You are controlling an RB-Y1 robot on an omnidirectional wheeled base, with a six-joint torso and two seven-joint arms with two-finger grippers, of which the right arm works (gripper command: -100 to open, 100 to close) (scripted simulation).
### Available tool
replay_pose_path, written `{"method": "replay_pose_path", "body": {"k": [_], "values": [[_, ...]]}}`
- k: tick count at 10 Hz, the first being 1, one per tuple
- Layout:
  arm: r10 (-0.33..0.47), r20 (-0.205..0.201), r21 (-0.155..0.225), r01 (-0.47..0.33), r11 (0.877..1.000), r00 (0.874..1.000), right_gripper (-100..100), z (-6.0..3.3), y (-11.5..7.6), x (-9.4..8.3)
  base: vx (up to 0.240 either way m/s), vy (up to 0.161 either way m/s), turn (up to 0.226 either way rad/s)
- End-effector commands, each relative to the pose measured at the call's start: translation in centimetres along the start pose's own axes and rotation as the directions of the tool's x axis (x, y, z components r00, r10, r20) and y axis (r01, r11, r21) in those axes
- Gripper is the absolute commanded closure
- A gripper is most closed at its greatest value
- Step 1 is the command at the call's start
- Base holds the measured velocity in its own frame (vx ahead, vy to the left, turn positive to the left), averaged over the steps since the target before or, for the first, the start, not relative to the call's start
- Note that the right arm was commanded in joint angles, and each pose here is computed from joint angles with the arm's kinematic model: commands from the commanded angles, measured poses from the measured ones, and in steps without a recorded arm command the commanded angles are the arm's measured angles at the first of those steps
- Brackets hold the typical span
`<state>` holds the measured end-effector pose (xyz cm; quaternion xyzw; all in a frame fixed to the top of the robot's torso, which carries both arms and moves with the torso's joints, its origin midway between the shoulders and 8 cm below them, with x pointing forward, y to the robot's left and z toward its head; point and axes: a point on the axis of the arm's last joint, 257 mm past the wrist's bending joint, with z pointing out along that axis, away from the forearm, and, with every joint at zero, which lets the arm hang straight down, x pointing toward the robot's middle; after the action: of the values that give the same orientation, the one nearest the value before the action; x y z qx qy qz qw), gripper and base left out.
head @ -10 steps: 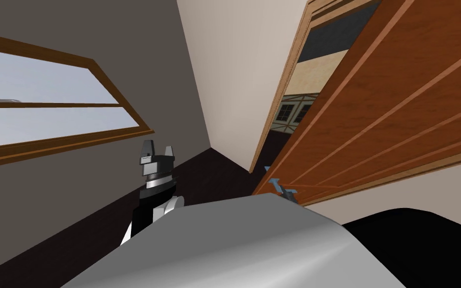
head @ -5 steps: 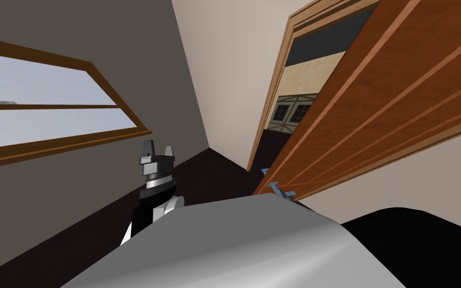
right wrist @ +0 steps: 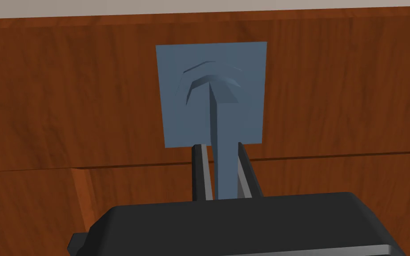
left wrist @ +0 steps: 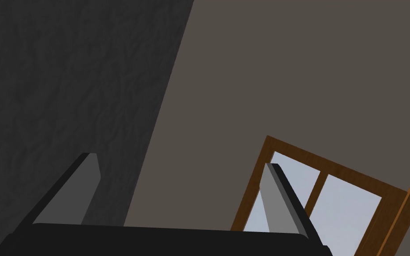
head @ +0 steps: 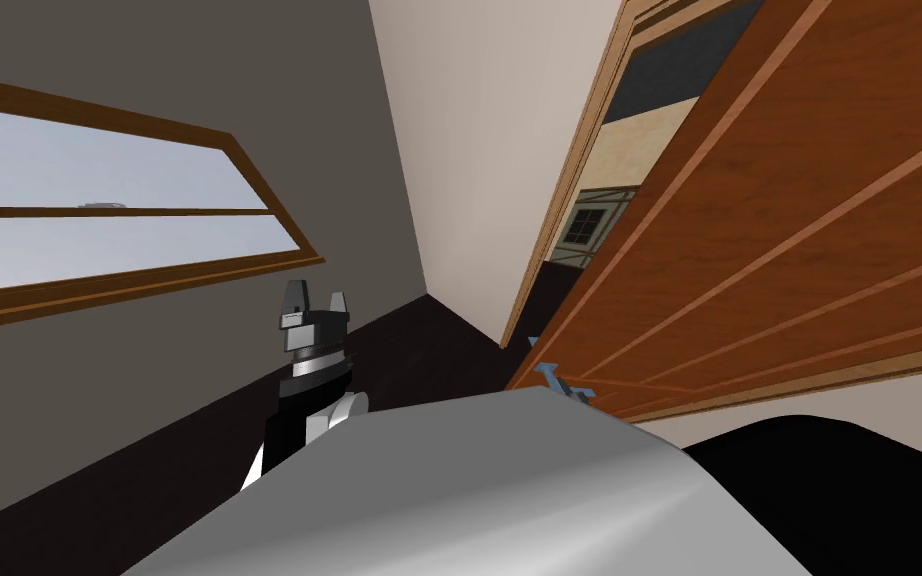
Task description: Pull the door open
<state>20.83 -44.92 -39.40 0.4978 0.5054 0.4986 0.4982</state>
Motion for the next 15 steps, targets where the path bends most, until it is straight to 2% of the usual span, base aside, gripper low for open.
{"method": "replay_pose_path", "body": {"k": [1, 4, 13, 15], "values": [[0.005, -0.026, -0.006, -0.005, 1.0, 1.0, 100, 0.3, 0.11, 0.68, -0.078, -0.063, 0.244], [0.006, -0.045, -0.006, -0.006, 1.0, 0.999, 100, 0.41, 0.14, 1.03, -0.208, -0.028, 0.089], [0.007, -0.068, -0.006, -0.007, 1.0, 0.998, 100, 0.53, 0.16, 1.45, -0.223, -0.007, -0.022], [0.007, -0.067, 0.0, -0.007, 1.0, 0.998, 100, 0.79, -0.14, 1.66, -0.066, -0.033, 0.07]]}}
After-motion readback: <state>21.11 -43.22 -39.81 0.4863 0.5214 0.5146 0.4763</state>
